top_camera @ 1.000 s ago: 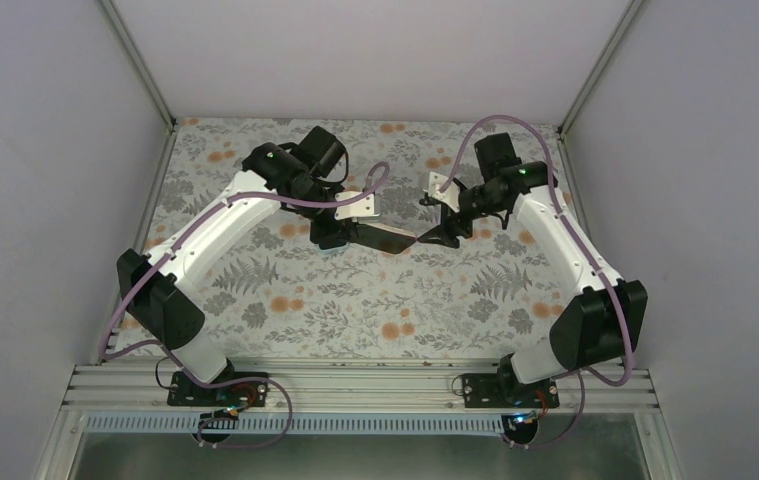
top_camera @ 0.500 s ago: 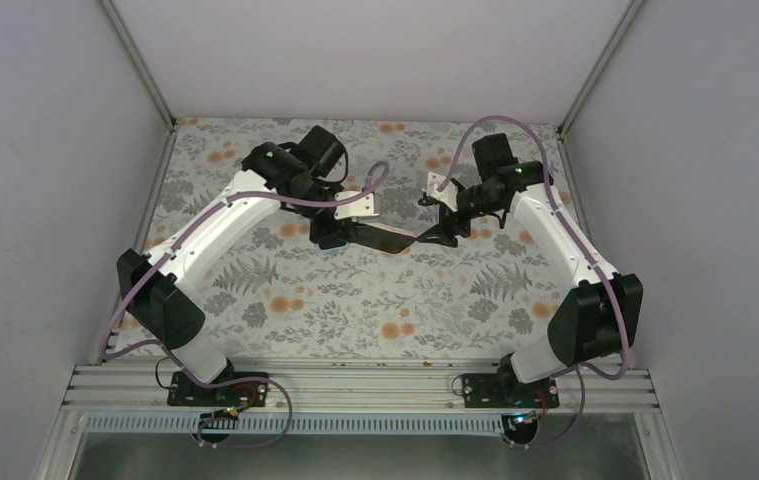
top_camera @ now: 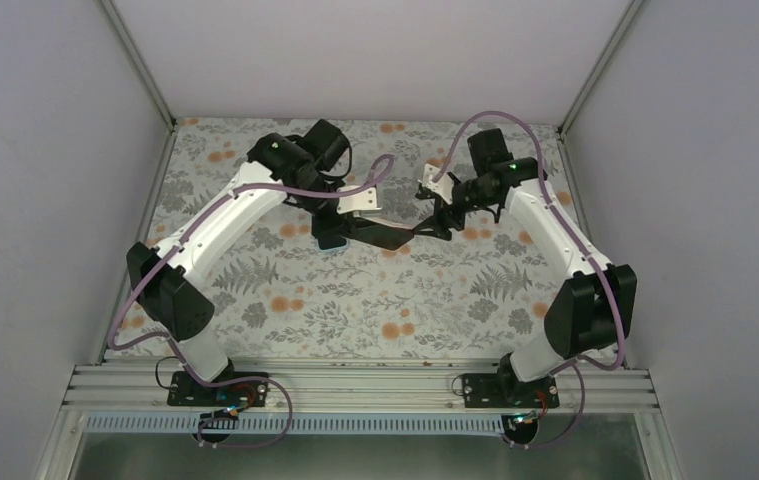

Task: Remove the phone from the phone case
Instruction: Remove the phone case from the phone.

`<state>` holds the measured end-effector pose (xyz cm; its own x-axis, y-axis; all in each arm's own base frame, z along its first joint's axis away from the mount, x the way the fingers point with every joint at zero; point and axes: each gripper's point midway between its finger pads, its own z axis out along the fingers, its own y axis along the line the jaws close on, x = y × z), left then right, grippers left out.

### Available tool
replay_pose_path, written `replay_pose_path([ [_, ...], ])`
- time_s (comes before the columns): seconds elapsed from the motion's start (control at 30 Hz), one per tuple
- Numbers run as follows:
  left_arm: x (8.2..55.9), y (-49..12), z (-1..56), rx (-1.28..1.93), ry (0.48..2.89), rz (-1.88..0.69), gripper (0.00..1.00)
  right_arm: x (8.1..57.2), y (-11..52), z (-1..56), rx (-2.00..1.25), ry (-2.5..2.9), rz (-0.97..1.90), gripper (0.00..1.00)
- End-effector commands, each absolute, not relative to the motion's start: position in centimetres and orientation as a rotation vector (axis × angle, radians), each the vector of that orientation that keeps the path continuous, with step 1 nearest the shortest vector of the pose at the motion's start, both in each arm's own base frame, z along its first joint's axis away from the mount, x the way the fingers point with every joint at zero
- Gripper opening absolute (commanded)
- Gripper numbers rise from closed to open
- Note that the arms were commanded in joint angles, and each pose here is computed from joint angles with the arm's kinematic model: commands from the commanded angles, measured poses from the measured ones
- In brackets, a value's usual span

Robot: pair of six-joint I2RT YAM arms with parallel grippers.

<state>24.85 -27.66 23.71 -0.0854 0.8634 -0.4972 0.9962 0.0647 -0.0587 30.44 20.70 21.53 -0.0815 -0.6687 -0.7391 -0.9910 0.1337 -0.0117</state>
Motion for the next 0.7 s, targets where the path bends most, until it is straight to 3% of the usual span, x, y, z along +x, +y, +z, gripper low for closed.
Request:
replay_pose_path([
  [0.0,22.0,-32.3,27.4,1.912,1.744,-0.842,0.02,33.5,24.0,25.4,-1.5,1.658,0.657,0.88],
  [0.23,21.7,-33.0,29.7,1.904,1.655,-0.891,0.02,34.4,25.1,25.8,-1.495,1.637,0.67,0.88],
  [0.5,26.9,-33.5,33.2,1.721,1.608,-0.698,0.02,25.7,27.7,26.7,-1.725,1.37,1.22,0.89],
  [0.67,30.5,-33.3,36.6,1.591,1.551,-0.54,0.02,23.5,29.0,26.1,-1.757,1.334,1.309,0.86],
])
